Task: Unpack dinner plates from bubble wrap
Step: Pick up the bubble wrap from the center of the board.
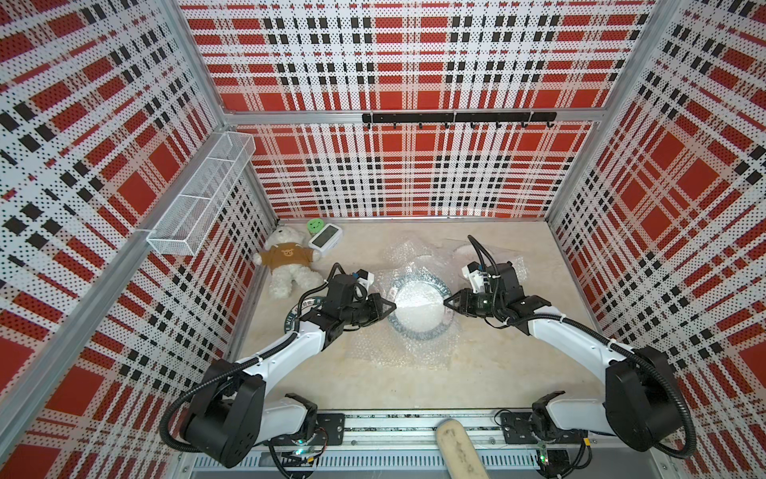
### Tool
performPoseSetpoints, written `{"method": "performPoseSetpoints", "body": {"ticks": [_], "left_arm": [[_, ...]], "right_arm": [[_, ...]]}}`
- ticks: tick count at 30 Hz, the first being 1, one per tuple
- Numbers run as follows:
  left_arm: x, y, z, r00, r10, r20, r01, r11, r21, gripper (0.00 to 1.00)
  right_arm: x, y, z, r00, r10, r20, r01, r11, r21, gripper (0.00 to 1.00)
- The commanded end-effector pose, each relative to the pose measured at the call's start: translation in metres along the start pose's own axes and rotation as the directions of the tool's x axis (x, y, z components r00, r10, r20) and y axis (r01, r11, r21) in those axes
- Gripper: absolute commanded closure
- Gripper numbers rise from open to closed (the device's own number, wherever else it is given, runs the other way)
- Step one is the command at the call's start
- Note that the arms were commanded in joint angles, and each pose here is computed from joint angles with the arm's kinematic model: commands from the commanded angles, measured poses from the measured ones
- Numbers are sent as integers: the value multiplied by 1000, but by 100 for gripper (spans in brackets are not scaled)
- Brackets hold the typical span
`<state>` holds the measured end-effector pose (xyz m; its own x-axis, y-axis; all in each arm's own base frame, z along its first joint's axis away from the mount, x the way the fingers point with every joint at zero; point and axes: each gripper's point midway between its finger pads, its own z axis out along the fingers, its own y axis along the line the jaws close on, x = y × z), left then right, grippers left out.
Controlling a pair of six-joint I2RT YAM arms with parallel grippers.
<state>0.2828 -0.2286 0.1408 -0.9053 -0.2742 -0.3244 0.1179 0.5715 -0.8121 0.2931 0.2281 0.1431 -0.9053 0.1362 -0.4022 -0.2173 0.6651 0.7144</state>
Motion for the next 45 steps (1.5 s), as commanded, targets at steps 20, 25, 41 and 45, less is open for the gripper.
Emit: {"method": "performPoseSetpoints", "body": {"ticks": [20,25,41,45], "left_arm": [[-5,-30,0,1000,2,25,-7,986,165,100],[-6,-28,4,1000,8,21,-11,987,160,100],[-11,-21,-2,999,22,45,-27,993,113,49],[-15,-9,-18,998,10,69,-14,998,57,28]], "right_arm": [[-34,24,-5,999,-12,51,22,976,-218,68],[-30,26,-15,998,-14,67,28,978,-208,83],[-40,11,-37,989,-70,128,70,998,2,100],[-51,8,-54,979,-128,161,111,987,114,100]]}}
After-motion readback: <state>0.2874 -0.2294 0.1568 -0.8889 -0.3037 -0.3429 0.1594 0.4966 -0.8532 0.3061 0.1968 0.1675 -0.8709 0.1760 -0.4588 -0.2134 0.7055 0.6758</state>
